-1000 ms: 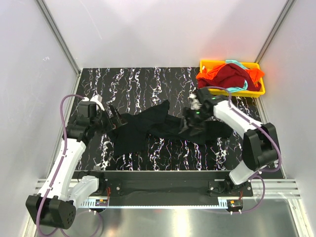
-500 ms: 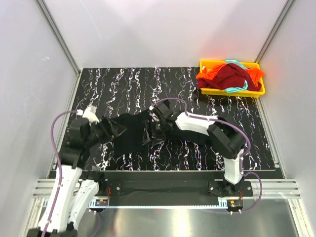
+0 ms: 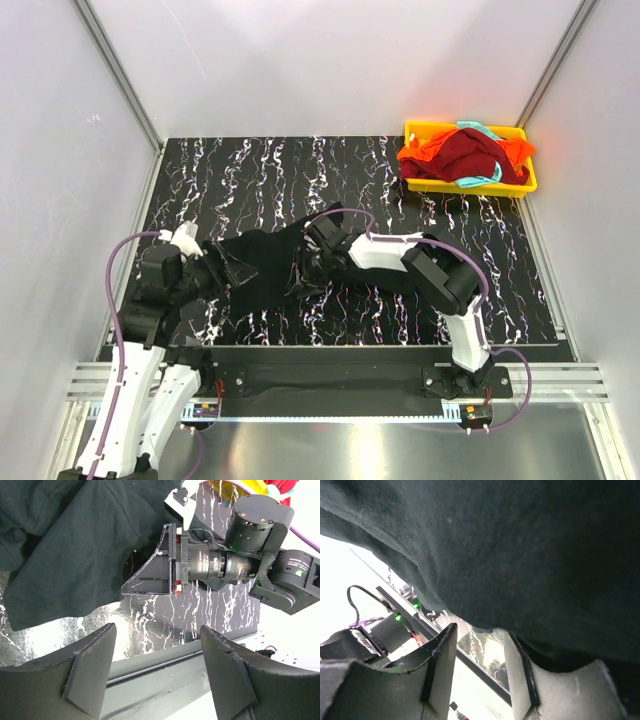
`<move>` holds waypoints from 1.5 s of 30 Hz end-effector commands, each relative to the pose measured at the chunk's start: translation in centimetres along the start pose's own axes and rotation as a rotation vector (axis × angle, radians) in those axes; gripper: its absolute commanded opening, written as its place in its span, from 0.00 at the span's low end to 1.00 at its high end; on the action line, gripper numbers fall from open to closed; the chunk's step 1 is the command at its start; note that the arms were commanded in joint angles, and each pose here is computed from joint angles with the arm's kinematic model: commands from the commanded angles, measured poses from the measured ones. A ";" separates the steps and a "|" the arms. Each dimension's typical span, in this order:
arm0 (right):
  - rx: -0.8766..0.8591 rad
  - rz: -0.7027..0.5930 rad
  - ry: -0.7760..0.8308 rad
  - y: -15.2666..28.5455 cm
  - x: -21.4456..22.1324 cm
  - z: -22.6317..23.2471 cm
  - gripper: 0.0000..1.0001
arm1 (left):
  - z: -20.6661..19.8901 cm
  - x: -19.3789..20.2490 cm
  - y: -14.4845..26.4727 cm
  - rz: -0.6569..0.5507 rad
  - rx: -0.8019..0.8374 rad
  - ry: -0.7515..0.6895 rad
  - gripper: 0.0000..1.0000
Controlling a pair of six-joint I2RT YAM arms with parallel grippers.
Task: Fold and stack the t-shirts
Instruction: Flatten the tshirt out
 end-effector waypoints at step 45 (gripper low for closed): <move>0.270 -0.333 0.043 21.1 2.3 -5.5 0.76 | 7.3 12.8 -4.9 0.354 -0.299 0.280 0.36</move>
Point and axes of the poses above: each gripper's point midway between its finger pads, its own y axis back along the fingers, its own z axis along the line the jaws close on, x = y × z, the point moved 2 cm from there along y, back along the fingers, and after that the axes turned 3 degrees about y, right-handed, at the moved point
